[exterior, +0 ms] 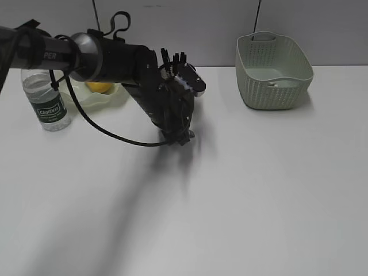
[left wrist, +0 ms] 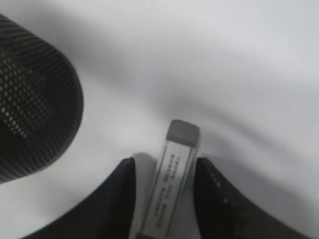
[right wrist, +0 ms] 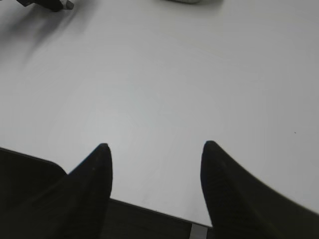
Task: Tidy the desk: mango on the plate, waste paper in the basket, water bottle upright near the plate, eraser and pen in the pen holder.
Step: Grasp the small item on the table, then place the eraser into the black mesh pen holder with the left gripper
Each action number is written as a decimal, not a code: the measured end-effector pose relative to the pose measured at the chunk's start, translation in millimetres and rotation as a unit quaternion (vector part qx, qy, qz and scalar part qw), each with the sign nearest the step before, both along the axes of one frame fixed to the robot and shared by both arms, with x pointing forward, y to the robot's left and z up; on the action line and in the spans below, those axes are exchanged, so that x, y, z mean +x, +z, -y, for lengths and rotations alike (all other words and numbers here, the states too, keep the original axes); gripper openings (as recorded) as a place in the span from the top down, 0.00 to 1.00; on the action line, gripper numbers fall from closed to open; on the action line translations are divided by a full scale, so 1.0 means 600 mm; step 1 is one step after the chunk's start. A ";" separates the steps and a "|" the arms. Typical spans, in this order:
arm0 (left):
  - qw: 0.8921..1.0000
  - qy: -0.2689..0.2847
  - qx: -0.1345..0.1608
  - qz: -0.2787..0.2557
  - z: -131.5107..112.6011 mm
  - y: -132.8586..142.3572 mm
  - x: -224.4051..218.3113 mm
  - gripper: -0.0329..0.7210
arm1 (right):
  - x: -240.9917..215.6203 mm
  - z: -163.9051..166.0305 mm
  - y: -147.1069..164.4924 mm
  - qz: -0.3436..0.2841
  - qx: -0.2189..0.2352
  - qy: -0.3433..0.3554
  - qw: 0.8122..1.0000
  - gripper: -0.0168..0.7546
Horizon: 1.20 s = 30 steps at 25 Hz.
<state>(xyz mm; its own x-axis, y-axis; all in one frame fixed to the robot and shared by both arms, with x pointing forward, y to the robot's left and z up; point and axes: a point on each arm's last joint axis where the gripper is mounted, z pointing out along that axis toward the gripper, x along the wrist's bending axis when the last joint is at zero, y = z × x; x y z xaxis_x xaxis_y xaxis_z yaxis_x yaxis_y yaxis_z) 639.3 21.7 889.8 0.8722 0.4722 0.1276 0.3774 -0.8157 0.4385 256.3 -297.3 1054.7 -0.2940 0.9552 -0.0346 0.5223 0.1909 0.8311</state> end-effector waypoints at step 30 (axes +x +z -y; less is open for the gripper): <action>0.980 0.062 -0.137 0.128 -0.018 0.222 0.000 0.75 | 0.000 0.000 0.000 0.000 0.000 0.000 1.000 0.39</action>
<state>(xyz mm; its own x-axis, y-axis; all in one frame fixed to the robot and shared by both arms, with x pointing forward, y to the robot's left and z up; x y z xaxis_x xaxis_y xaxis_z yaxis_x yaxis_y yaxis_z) 639.2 32.8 1023.1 0.7620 0.6196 0.1883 0.3156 -0.6092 0.7275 256.3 -297.3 1054.8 -0.2940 0.9552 -0.0346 0.5217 0.1907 0.8316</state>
